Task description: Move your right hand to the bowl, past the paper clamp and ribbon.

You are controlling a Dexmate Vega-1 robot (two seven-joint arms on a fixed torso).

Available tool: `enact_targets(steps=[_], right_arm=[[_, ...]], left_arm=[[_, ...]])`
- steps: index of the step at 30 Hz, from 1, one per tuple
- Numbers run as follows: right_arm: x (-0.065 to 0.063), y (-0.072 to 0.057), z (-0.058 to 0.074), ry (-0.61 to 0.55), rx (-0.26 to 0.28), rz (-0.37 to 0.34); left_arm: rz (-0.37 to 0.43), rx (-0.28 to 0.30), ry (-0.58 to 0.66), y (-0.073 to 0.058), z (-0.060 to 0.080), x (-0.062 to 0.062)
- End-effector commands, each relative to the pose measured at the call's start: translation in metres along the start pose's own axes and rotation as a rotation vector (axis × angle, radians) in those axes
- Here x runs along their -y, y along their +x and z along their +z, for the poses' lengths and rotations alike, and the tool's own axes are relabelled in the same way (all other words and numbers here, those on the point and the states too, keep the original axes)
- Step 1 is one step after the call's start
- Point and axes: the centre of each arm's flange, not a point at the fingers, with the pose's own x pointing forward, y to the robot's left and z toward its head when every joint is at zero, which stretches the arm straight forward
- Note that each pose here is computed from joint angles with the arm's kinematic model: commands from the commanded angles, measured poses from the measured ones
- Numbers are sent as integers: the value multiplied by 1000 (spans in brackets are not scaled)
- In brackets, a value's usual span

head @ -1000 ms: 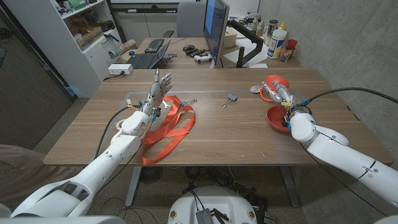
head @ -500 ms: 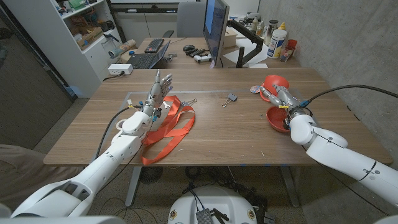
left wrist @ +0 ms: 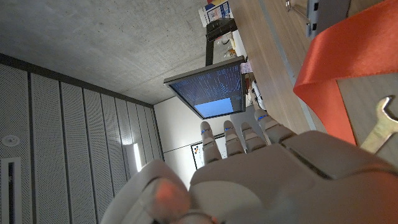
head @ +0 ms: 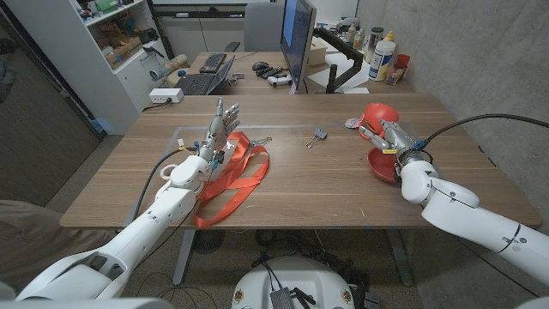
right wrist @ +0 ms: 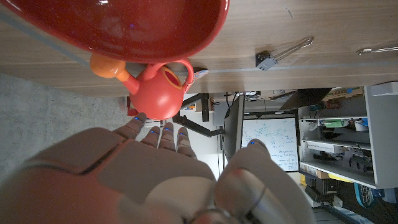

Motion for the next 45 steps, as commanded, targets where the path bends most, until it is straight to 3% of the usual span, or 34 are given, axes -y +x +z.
enact_targets(steps=[1,14,45], right_arm=[[2,-8,-11,-26,2,11],[7,-18,-12,-98,21,32],[-12,-21,-24,-235,-10,137]], left_arm=[[-5,-1,17,-2,4,6],[-33,2,26,0,7,13],[-57,-25,45,4,1,10]])
